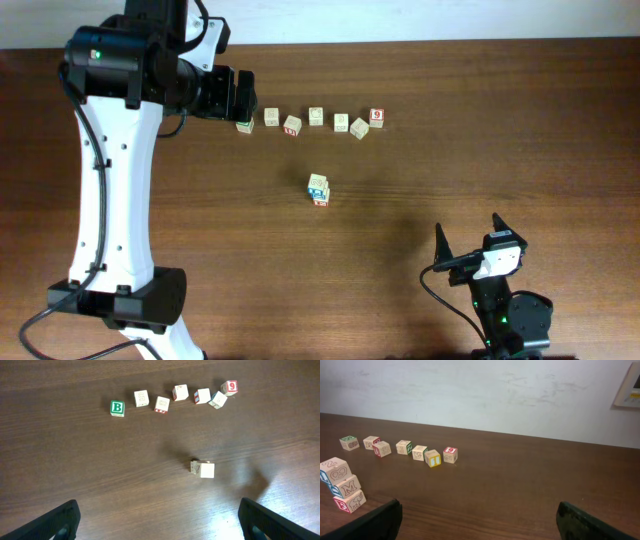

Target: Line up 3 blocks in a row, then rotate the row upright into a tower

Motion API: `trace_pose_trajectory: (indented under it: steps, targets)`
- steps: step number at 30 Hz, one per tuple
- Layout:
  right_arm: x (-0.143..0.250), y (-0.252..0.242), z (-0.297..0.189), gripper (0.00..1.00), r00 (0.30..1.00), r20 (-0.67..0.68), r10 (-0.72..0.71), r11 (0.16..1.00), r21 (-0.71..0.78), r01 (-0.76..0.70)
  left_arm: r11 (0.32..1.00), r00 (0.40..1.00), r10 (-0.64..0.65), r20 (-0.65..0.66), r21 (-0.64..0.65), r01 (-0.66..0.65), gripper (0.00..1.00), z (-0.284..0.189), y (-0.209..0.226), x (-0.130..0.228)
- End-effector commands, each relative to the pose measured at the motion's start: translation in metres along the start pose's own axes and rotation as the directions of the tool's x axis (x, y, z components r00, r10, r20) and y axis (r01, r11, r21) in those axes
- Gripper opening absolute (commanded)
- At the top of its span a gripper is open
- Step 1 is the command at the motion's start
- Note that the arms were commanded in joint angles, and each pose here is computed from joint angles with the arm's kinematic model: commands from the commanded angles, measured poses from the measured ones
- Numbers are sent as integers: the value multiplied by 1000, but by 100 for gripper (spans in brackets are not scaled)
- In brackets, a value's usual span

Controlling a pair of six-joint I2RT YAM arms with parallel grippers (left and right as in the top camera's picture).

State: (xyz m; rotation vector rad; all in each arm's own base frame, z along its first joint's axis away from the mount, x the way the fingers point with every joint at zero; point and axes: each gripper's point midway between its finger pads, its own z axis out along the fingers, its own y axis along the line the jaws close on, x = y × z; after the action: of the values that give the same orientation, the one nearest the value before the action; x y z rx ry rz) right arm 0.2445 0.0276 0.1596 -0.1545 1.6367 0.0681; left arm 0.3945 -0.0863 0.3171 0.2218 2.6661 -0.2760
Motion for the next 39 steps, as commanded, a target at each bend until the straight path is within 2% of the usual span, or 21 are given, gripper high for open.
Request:
trace_pose_trajectory:
  steps: [1, 13, 17, 20, 21, 23, 28, 31, 35, 39]
  targets:
    - [2, -3, 0, 98, 1000, 3, 4, 1000, 16, -4, 1000, 1000, 15, 9, 8, -15, 99, -2, -2, -2]
    - [2, -3, 0, 98, 1000, 4, 3, 1000, 16, -4, 1000, 1000, 20, 7, 2, -20, 99, -8, -2, 3]
    - [2, -3, 0, 98, 1000, 4, 3, 1000, 16, -4, 997, 962, 68, 264, -38, -60, 99, -51, -5, -33]
    - [2, -3, 0, 98, 1000, 4, 3, 1000, 16, -4, 985, 866, 170, 470, -81, -150, 99, -74, -10, -48]
    - [2, -3, 0, 98, 1000, 4, 3, 1000, 16, -4, 976, 821, 218, 528, -111, -187, 99, -72, -9, -43]
    - [2, -3, 0, 98, 1000, 4, 3, 1000, 16, -4, 965, 767, 261, 586, -146, -216, 99, -59, -6, -28]
    - [2, -3, 0, 98, 1000, 4, 3, 1000, 16, -4, 960, 625, 281, 728, -208, -189, 99, -5, 17, 44]
    - [2, -3, 0, 98, 1000, 4, 3, 1000, 16, -4, 958, 590, 286, 755, -242, -154, 99, 30, 38, 95]
    - [2, -3, 0, 98, 1000, 4, 3, 1000, 16, -4, 956, 572, 283, 770, -271, -108, 99, 55, 55, 153]
    - [2, -3, 0, 98, 1000, 4, 3, 1000, 16, -4, 948, 526, 300, 796, -310, -71, 99, 56, 63, 178]
